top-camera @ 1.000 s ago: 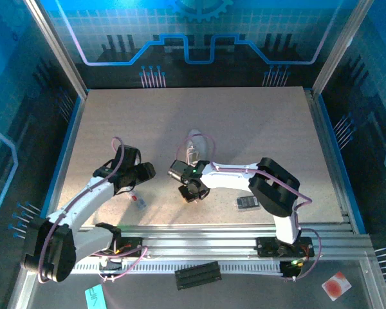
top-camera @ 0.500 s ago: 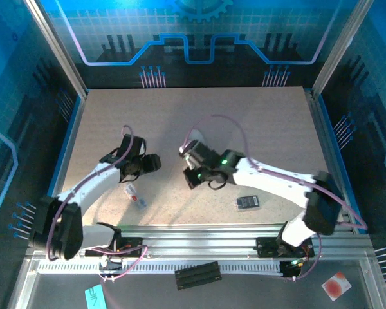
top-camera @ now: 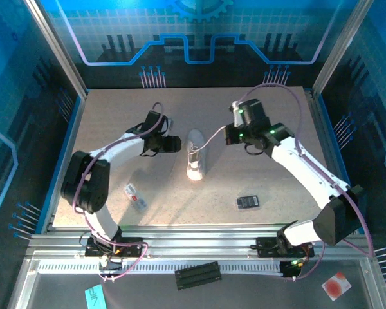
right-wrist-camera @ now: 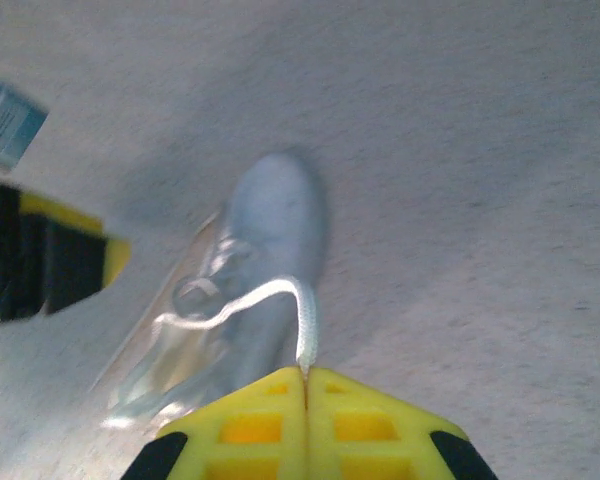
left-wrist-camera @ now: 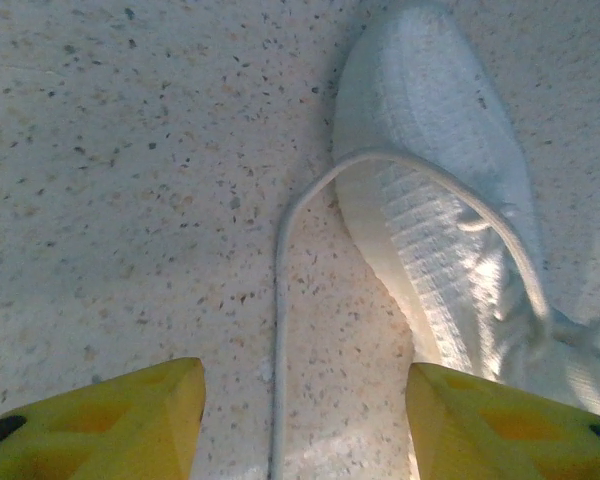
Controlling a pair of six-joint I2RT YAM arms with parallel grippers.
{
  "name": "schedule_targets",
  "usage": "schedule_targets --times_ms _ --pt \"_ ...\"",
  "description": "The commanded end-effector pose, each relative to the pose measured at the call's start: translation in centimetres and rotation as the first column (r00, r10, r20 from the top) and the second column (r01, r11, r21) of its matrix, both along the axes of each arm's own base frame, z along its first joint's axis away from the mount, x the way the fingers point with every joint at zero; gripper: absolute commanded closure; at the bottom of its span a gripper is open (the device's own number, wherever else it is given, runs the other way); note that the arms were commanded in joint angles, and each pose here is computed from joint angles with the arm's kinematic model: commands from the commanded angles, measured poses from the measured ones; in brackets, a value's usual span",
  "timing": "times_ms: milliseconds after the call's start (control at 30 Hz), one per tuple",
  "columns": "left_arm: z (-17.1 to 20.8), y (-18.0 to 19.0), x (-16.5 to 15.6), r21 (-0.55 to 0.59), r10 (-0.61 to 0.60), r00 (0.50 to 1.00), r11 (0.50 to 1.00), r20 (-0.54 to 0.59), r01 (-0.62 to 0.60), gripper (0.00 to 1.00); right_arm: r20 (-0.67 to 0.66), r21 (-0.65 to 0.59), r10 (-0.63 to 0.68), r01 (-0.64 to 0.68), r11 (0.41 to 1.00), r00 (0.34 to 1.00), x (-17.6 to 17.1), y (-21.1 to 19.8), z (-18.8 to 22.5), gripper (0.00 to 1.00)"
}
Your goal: Tie the shoes
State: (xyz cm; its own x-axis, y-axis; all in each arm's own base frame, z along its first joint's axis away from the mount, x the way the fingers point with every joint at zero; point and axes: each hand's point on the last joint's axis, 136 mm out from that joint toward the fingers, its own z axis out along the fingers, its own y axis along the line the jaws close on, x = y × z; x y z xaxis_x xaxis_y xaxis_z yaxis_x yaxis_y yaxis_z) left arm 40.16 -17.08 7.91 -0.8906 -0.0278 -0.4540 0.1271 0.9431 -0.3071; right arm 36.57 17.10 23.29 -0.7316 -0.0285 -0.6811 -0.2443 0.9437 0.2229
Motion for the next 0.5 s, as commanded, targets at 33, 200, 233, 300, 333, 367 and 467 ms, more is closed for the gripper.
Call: schedule_targets --times_ms 33,200,233,300,333,367,467 --pt "-1.9 0.5 -1.3 0.079 -0.015 0.997 0.997 -0.072 0.021 0.44 -0.037 -0.016 -0.062 0.061 0.998 0.997 1.5 -3.8 -0.9 1.00" --pt "-2.0 0.9 -1.2 0.117 0.007 0.996 0.993 -0.085 0.003 0.43 -0.051 -0.029 -0.103 0.101 0.994 0.993 2.7 -5.6 -1.8 1.00" --pt "-2.0 1.1 -1.2 0.129 0.023 0.995 0.992 -0.098 -0.010 0.43 -0.060 -0.032 -0.109 0.107 0.994 0.992 2.8 -5.9 -2.1 1.00" --pt "-2.0 1.6 -1.3 0.164 0.070 0.988 0.985 -0.135 -0.047 0.43 -0.088 -0.034 -0.127 0.125 0.992 0.988 2.9 -6.4 -3.0 1.00" --pt "-1.9 1.7 -1.4 0.184 0.091 0.984 0.981 -0.154 -0.062 0.43 -0.101 -0.035 -0.137 0.134 0.990 0.985 3.0 -6.8 -3.4 1.00" --pt "-1.9 1.7 -1.5 0.206 0.101 0.980 0.976 -0.172 -0.064 0.43 -0.114 -0.035 -0.151 0.148 0.988 0.982 2.9 -7.2 -3.8 1.00" --pt "-1.0 1.2 -1.5 0.249 0.095 0.974 0.968 -0.207 -0.041 0.43 -0.137 -0.034 -0.180 0.177 0.984 0.974 2.6 -8.3 -4.6 1.00"
